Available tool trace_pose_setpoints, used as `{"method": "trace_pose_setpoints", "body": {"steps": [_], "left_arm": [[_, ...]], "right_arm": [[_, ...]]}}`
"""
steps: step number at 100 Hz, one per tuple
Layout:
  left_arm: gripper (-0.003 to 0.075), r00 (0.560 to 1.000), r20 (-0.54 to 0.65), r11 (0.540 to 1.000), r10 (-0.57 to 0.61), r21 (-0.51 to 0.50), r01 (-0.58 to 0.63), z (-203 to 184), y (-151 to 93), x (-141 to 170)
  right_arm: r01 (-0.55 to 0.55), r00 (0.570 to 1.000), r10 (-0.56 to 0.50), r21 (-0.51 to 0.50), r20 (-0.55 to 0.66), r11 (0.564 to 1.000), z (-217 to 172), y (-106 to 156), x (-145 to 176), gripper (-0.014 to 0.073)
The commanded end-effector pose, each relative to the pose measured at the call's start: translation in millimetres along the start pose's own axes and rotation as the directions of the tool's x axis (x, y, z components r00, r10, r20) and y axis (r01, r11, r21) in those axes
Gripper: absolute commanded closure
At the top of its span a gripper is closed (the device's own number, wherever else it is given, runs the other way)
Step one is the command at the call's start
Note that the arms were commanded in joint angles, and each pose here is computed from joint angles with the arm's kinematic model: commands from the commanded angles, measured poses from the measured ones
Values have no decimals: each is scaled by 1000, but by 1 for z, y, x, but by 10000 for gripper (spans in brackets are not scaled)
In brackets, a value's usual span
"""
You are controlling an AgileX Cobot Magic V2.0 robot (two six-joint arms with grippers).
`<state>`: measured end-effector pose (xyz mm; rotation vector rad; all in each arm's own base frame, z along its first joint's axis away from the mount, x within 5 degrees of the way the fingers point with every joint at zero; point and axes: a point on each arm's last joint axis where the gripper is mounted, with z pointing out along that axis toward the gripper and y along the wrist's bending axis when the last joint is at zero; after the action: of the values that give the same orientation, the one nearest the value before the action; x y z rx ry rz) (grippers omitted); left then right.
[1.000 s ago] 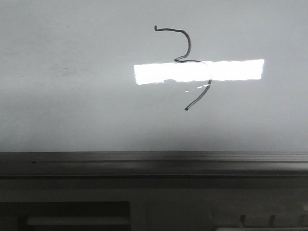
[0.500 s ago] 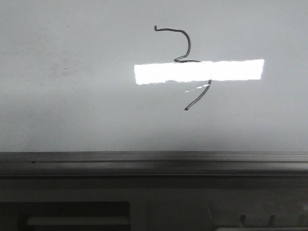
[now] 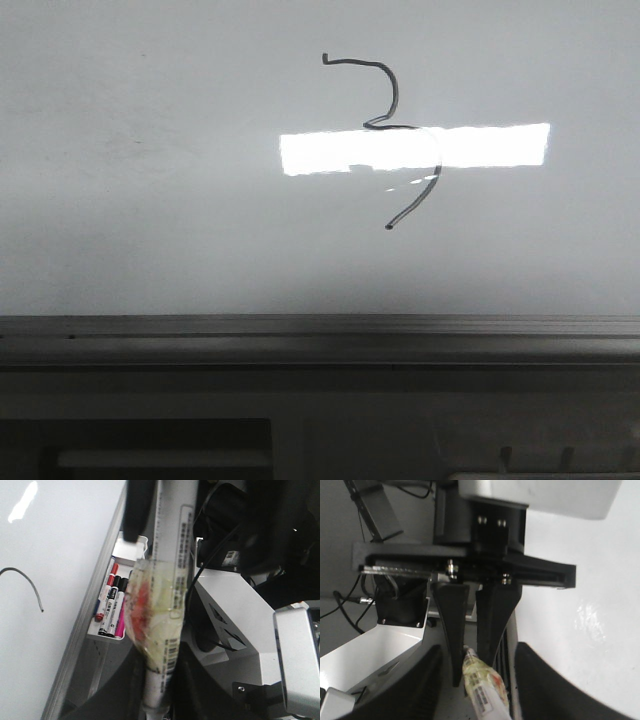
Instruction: Write number 3 on whiteboard
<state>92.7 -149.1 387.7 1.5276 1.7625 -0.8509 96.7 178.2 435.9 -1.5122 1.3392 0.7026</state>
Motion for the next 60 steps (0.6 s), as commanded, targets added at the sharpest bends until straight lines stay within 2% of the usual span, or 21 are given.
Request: {"method": "trace_pose_setpoints", "body": {"steps": [1, 10, 19, 29, 39, 52, 60], "left_arm": [[741, 995, 100, 999, -23, -37, 27, -6, 1, -12], [741, 988, 145, 993, -52, -93, 66, -2, 8, -11], [741, 965, 225, 970, -133, -172, 174, 4, 20, -8], [741, 933, 299, 926, -199, -254, 279, 14, 34, 4], [741, 887, 386, 859, -254, -331, 390, 23, 49, 18], [741, 826, 479, 769, -297, -393, 504, 34, 64, 37], [741, 812, 496, 728, -307, -427, 537, 41, 73, 46]], "right_arm": [[18, 991, -36, 139, 126, 990, -29, -4, -20, 121], [31, 992, -60, 246, 112, 969, -50, -6, -19, 127], [-23, 996, -10, 352, 92, 936, -72, -7, -14, 204], [-106, 994, 85, 439, 66, 892, -88, -7, -4, 400], [-115, 993, 116, 482, 28, 869, -94, -1, 11, 667], [-149, 987, 161, 499, 20, 854, -87, 4, 35, 655], [-190, 979, 202, 506, 31, 841, -81, 6, 48, 655]]}}
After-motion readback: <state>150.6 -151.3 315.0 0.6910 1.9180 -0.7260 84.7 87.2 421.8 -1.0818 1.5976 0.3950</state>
